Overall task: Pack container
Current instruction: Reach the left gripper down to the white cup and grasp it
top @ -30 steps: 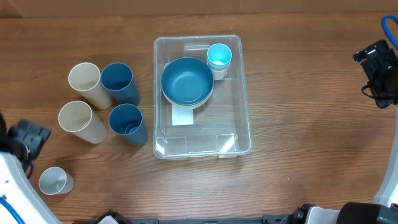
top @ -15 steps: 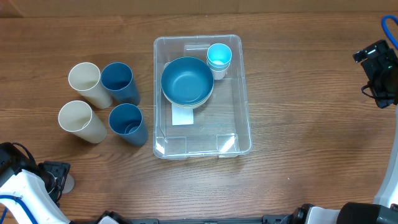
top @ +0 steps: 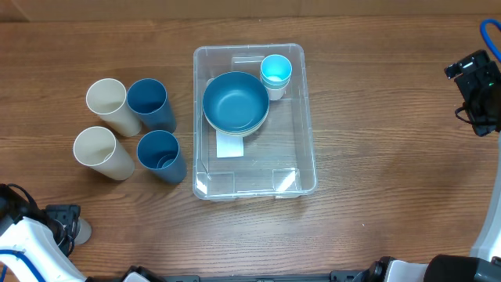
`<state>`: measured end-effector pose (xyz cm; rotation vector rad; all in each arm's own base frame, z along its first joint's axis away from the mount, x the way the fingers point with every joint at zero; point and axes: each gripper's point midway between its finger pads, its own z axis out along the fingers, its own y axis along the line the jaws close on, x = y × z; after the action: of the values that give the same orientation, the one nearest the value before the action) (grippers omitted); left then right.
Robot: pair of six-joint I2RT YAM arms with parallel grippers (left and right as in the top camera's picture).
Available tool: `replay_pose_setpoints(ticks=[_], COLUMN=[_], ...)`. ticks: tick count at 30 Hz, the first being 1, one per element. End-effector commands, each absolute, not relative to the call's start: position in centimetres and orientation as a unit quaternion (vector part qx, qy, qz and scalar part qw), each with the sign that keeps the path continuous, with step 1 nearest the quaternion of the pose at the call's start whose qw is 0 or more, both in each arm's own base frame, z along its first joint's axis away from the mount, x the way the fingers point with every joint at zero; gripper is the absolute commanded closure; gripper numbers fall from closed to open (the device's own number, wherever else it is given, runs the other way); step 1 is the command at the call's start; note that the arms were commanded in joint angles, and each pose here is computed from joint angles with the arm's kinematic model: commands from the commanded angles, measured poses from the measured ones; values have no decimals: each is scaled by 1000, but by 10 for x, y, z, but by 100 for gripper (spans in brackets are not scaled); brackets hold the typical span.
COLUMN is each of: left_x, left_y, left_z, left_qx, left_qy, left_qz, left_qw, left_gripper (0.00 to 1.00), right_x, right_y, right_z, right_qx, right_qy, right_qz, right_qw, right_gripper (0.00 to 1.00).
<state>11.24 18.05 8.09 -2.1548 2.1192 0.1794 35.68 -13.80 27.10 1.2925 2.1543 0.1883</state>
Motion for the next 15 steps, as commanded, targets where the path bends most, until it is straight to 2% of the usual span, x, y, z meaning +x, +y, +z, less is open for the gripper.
replay_pose_setpoints(ticks=[1,8,11,13,14,15], left_x=[109,93,93,95,97,99], left_y=[182,183,184,187,188,190], left_z=[81,62,46,46,47,48], left_qx=[-720,-750,-751,-750,-750,-750], left_qy=[688,651,650,650,649,650], left_qz=[66,100,101,102,101,98], left_qw=[59,50,60,68,72,78], left_gripper=[10,13,23,41,56,85], right_x=[358,357,357,357,358,358], right_y=[-138,-138,-138,-138,-138,-138], right_z=[277,277,277,277,277,277], right_qx=[488,488,488,488,488,488], right_qy=[811,811,811,811,811,811], right_qz=[72,72,72,72,72,72], right_qw=[314,314,314,314,314,314], right_gripper=[0,0,0,0,0,0])
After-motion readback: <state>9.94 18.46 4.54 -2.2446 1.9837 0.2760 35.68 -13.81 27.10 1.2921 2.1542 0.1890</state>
